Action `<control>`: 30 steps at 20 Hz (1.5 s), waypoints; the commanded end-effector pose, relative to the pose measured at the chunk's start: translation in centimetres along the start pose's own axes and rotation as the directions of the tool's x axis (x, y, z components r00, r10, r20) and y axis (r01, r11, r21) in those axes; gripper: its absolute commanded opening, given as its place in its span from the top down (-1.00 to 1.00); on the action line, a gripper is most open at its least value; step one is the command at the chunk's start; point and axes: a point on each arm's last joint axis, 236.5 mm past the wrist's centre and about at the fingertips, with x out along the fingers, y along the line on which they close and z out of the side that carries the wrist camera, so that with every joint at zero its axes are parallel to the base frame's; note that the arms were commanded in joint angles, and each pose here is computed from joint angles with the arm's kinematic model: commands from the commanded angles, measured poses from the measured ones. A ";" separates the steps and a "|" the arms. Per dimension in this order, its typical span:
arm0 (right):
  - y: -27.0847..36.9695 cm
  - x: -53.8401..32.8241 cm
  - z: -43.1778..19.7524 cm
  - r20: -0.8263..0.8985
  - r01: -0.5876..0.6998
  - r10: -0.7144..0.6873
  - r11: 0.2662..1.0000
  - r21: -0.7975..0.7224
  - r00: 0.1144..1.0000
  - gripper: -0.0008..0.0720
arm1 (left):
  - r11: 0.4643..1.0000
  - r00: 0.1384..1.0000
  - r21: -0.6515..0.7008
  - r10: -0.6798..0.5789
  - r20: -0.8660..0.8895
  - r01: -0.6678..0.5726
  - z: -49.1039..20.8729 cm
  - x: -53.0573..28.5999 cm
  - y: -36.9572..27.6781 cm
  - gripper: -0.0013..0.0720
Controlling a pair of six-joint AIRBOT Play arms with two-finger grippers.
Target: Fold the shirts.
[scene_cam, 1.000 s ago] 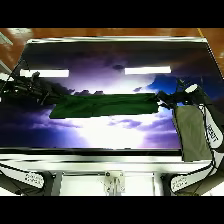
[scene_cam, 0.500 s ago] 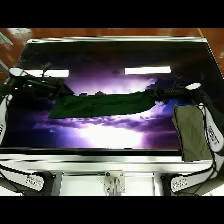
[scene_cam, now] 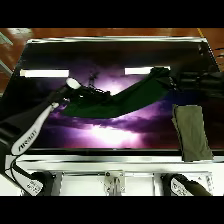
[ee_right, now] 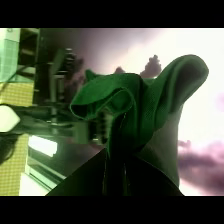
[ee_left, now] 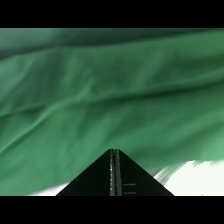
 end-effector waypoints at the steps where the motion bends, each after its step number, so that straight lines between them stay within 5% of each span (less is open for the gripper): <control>1: 3.1 -3.8 -2.2 0.014 0.044 -0.045 0.999 0.007 0.999 0.82 | 0.996 0.997 -0.056 -0.066 0.048 0.068 -2.0 6.5 -4.1 0.86; 5: 4.7 -5.0 -3.7 0.002 0.036 -0.036 0.999 0.010 0.999 0.82 | 0.974 0.980 -0.128 -0.175 0.091 0.186 -2.9 10.4 -6.7 0.86; 10: 2.3 -3.1 -3.4 -0.014 0.121 -0.121 0.993 -0.016 0.993 0.82 | 0.982 0.976 -0.002 -0.188 0.108 0.189 0.1 6.2 -5.9 0.86; 17: 6.2 13.0 -5.3 -0.032 0.029 -0.034 0.991 -0.128 0.999 0.82 | 0.989 0.916 0.099 0.063 0.396 -0.111 10.4 -20.0 1.0 0.86; 23: 6.7 29.2 -14.5 -0.109 -0.039 0.052 0.993 0.111 0.993 0.81 | 0.975 0.768 0.052 0.136 0.627 -0.215 9.2 -39.5 1.0 0.86; 24: 6.6 30.8 -15.8 -0.137 -0.038 0.057 0.990 0.137 0.989 0.75 | 0.974 0.763 0.049 0.143 0.630 -0.223 8.4 -40.7 0.9 0.86; 25: 6.8 32.1 -16.7 -0.153 -0.042 0.068 0.985 0.166 0.986 0.29 | 0.973 0.764 0.047 0.148 0.628 -0.228 7.8 -41.4 0.9 0.86; 26: 6.9 33.0 -16.7 -0.148 -0.048 0.077 0.981 0.190 0.986 -0.43 | 0.973 0.770 0.048 0.150 0.620 -0.228 7.3 -41.6 0.8 0.86; 27: 7.1 33.5 -16.3 -0.139 -0.057 0.085 0.979 0.198 0.987 -0.65 | 0.972 0.782 0.054 0.149 0.605 -0.227 6.9 -41.4 0.8 0.86; 30: 7.1 32.5 -14.3 -0.128 -0.070 0.096 0.979 0.192 0.987 -0.65 | 0.974 0.807 0.069 0.140 0.573 -0.218 6.4 -40.0 0.8 0.86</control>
